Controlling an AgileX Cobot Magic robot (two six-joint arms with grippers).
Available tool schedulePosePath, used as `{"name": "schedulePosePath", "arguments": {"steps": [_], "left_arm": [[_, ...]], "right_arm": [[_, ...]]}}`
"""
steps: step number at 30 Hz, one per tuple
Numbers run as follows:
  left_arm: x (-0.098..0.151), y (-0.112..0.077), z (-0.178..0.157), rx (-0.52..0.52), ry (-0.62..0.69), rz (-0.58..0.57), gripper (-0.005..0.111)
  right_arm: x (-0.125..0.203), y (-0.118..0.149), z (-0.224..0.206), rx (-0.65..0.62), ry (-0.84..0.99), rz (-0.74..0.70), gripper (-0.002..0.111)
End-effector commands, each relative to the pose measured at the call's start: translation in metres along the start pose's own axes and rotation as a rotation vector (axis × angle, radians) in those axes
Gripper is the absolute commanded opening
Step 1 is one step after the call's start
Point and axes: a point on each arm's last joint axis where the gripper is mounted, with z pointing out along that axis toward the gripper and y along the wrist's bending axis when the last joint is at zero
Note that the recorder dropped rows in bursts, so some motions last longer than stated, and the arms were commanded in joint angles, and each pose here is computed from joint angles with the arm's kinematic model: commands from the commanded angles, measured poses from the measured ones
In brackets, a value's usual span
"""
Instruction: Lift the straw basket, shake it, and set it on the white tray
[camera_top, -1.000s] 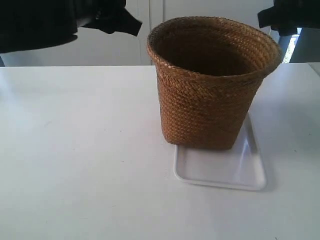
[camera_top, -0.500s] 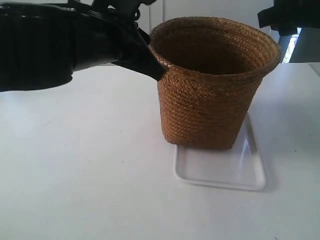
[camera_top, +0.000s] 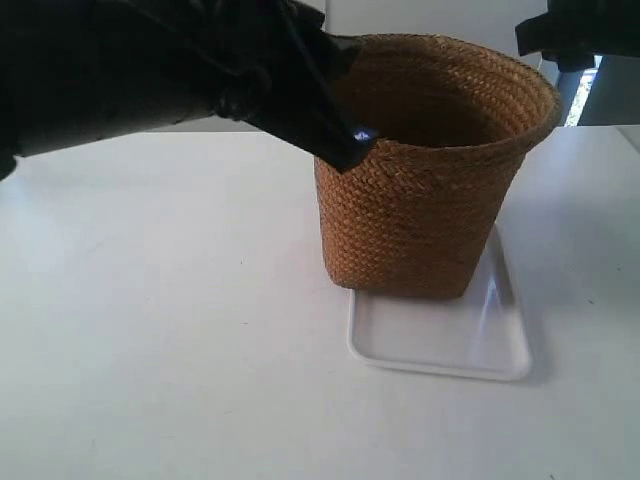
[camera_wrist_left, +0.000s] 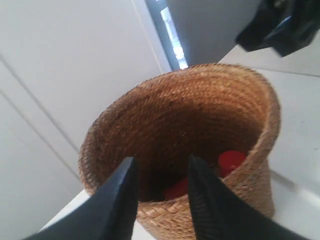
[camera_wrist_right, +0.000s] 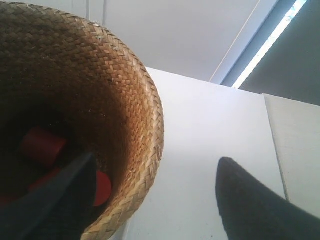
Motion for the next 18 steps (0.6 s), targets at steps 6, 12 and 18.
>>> {"name": "schedulePosePath", "arguments": {"steps": [6, 12, 18], "left_arm": [[0.007, -0.014, -0.051, 0.236, -0.184, 0.041, 0.039], [0.024, -0.029, -0.074, 0.471, -0.069, 0.196, 0.039], [0.031, -0.021, -0.071, 0.389, 0.035, 0.131, 0.039]], "right_arm": [[-0.002, -0.001, -0.003, 0.002, -0.011, 0.01, 0.063], [-0.002, -0.001, -0.003, 0.002, -0.011, 0.01, 0.063], [-0.002, -0.001, -0.003, 0.002, -0.011, 0.01, 0.063]]}}
